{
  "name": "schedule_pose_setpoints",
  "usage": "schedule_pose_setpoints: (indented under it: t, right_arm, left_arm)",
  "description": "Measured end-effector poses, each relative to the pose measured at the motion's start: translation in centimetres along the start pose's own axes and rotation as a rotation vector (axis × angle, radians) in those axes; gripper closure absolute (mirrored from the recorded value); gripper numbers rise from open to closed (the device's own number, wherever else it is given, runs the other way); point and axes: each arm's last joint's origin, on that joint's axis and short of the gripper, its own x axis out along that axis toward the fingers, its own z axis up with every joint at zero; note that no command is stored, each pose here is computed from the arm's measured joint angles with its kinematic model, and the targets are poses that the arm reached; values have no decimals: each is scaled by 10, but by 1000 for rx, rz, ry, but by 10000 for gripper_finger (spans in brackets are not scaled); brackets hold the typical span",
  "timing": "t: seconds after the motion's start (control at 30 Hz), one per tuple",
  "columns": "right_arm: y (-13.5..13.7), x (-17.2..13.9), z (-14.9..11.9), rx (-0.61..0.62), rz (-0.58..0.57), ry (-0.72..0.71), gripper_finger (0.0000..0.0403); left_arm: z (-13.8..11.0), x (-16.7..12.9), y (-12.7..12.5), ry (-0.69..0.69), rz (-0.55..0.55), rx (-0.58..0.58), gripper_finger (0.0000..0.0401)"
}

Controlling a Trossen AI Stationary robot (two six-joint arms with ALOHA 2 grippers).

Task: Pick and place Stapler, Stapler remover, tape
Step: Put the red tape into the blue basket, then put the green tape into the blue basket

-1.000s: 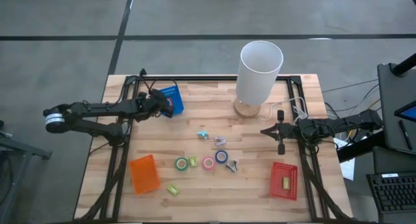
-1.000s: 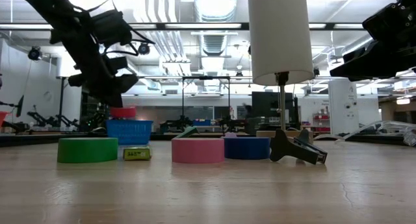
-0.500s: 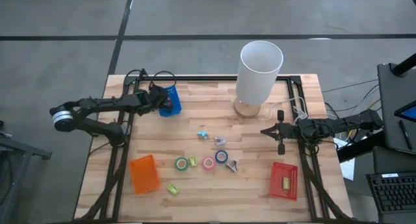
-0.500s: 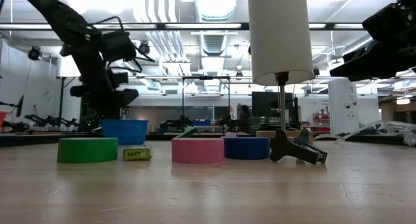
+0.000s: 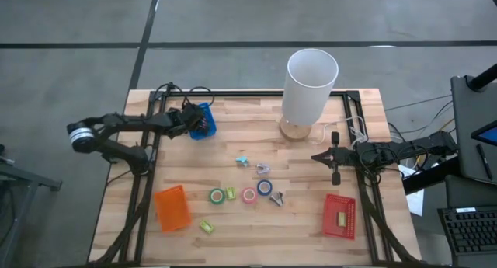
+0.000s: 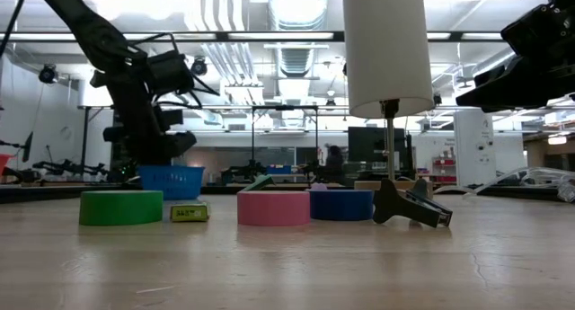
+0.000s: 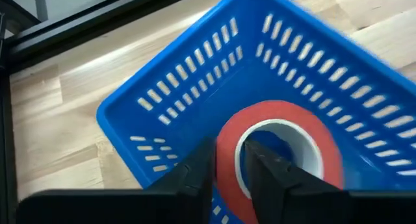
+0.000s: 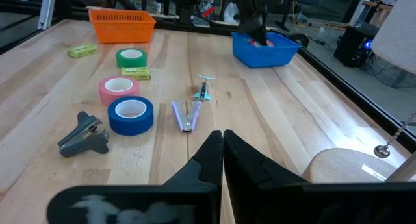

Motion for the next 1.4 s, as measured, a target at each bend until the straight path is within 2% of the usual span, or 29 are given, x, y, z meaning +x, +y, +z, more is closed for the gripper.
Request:
schedule_pose_setpoints:
  t: [0.27,0.47,0.63,0.87,1.0,1.17,1.4]
  right_arm:
    - [0,0,0,0,0,0,394]
    - [0,0,0,0,0,0,394]
    - [0,0,0,0,0,0,394]
    - [0,0,0,0,0,0,394]
    - [0,0,0,0,0,0,394]
    - [0,0,0,0,0,0,394]
    - [0,0,0,0,0,0,394]
  left_arm:
    - [4,-11,0,-39,-44,-12,232]
    - [10,-33,0,-126,-115,-31,223]
    - [7,-60,-9,-195,-241,0,222]
    - [-17,-100,-39,-241,-474,92,222]
    - [-37,-120,-57,-254,-569,132,222]
    - [-60,-139,-68,-251,-628,124,222]
    - [-87,-156,-80,-263,-700,183,222]
